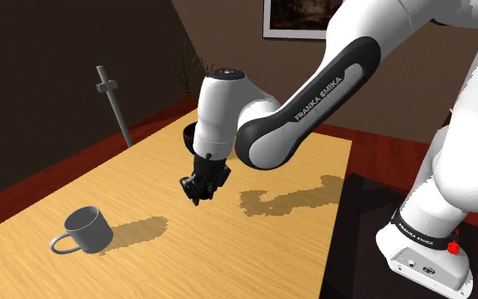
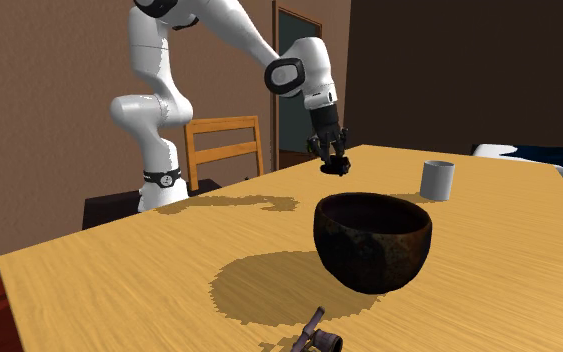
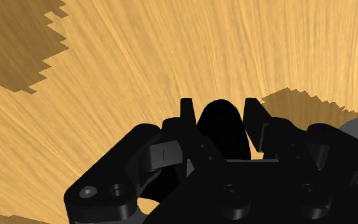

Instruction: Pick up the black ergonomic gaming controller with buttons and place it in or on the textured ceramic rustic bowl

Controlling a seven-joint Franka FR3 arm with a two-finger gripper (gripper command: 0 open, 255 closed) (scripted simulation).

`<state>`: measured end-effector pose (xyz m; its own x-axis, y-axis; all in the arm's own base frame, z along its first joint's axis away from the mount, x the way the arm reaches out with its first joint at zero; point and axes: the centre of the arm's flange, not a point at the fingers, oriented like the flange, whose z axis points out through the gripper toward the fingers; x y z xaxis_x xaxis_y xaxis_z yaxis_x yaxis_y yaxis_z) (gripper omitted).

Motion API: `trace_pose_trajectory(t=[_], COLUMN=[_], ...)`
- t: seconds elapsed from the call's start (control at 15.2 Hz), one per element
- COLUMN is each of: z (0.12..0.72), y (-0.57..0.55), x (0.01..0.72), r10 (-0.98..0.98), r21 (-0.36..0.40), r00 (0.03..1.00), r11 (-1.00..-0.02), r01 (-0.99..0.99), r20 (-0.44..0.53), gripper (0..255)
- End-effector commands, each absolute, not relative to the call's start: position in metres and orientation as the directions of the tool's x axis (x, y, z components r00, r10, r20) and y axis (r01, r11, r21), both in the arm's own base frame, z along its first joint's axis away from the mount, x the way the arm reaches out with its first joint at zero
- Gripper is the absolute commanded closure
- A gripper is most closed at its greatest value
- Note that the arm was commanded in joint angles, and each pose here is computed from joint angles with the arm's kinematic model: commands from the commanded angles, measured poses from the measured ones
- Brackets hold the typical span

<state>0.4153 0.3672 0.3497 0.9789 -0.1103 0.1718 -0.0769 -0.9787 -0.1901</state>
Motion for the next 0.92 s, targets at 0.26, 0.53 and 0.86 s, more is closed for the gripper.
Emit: trace_pose_trajectory(t=[0.26,0.53,0.86], z=[0.381,0.402,0.429], y=[0.367,0.367,0.367], x=[0.414,0.414,0.414], r10=[-0.110,-0.110,-0.110], r21=[-0.190,-0.190,-0.190], r00=[0.979,0.979,0.979], r11=[-0.979,-0.979,-0.979], r01=[-0.077,-0.077,-0.077], r20=[0.171,0.171,0.171], gripper=[255,255,255])
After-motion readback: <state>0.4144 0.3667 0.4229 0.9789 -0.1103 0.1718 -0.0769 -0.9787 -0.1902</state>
